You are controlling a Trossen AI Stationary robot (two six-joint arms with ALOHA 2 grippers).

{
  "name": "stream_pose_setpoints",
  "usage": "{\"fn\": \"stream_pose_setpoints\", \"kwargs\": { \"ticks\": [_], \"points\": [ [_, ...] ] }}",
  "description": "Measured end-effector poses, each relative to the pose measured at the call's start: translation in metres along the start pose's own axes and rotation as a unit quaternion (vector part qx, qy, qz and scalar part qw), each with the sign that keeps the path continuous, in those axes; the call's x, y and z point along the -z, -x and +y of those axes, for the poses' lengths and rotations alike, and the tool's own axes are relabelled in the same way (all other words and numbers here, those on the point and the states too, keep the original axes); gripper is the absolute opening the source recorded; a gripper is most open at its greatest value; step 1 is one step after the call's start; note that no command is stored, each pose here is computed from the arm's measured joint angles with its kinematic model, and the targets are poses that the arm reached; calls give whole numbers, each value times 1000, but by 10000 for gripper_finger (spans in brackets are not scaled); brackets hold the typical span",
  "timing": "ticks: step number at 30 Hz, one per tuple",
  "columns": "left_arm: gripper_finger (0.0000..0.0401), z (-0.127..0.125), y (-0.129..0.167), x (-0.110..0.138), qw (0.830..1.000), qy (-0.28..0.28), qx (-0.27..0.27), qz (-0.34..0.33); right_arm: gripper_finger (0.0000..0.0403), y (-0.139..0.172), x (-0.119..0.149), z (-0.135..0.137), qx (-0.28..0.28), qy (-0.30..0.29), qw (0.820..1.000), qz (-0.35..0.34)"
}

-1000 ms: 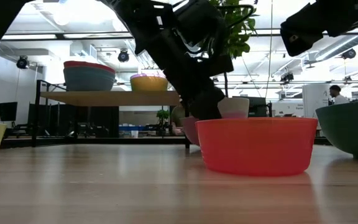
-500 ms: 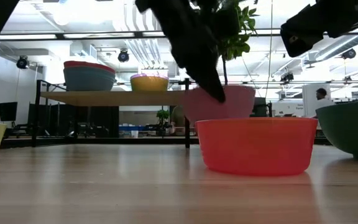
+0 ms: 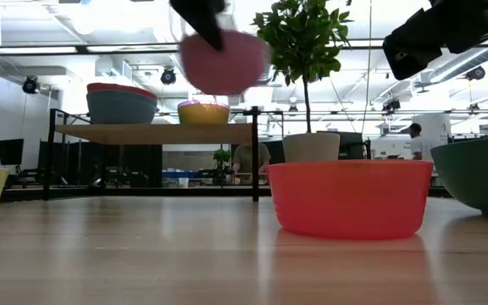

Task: Place and stack bowls onto a shelf
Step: Stack the pink bowl on top of the orange bowl on the shelf

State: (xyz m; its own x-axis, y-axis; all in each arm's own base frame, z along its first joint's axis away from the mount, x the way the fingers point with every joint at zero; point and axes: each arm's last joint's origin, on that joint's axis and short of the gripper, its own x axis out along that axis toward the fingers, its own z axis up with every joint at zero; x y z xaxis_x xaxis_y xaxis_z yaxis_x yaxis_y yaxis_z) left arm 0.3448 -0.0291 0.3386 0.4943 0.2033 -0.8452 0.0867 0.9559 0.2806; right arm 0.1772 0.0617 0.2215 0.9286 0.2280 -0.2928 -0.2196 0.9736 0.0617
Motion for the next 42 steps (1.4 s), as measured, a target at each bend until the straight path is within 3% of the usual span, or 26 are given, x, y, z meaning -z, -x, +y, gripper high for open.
{"fn": "stream_pose_setpoints", "kwargs": {
  "ticks": [5,9,15,21,29,42],
  "points": [
    [0,21,67,37,996,55,-75,13,38,0,0,0,0,1,1000,0],
    [0,43,113,72,980,123,-159,10,38,0,0,0,0,1,1000,0],
    [0,77,149,113,951,216,-220,-7,38,0,0,0,1,1,1000,-1],
    [0,102,148,136,938,274,-211,22,38,0,0,0,1,0,1000,0],
    [0,120,117,150,928,311,-192,79,38,0,0,0,1,0,1000,0],
    [0,130,90,140,931,308,-179,75,38,0,0,0,1,-5,1000,0]
  ]
}}
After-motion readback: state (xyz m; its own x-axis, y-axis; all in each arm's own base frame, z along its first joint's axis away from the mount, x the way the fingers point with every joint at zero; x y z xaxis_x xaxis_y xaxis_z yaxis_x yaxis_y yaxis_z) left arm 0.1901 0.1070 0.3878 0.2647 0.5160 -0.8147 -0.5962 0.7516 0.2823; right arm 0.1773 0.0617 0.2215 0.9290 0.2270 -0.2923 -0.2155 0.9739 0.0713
